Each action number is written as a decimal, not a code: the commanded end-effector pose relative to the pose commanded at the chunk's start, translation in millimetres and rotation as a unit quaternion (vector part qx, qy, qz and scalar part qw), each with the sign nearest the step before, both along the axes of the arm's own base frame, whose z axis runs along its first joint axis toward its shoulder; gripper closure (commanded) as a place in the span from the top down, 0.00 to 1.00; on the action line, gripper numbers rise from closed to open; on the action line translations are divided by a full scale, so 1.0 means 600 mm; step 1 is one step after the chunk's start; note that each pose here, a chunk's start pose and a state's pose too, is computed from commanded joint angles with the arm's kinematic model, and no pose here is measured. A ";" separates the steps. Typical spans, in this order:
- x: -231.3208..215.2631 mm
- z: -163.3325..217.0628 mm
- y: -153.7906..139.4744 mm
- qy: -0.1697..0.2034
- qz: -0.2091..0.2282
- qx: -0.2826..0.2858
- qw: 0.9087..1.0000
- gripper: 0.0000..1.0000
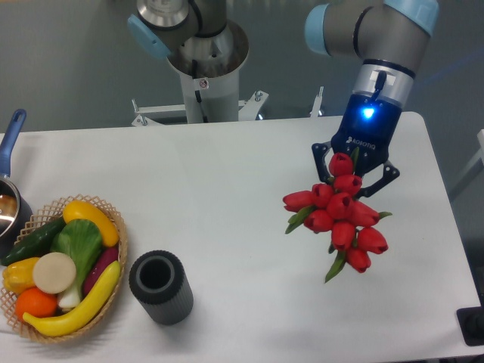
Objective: Pick up the flowers from the vase
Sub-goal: 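Carry the tulip bunch away from the vase and hold it raised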
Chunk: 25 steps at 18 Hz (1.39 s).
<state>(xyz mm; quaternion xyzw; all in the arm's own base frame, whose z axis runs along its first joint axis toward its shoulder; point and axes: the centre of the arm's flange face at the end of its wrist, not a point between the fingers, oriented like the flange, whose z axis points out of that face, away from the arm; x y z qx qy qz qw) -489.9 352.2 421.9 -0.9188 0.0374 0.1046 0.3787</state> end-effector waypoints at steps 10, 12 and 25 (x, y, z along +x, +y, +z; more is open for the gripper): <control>-0.014 -0.031 -0.063 0.019 0.070 -0.167 0.983 0.23; -0.014 -0.039 -0.071 0.022 0.081 -0.195 0.977 0.23; -0.023 -0.046 -0.105 -0.008 0.065 -0.340 0.938 0.25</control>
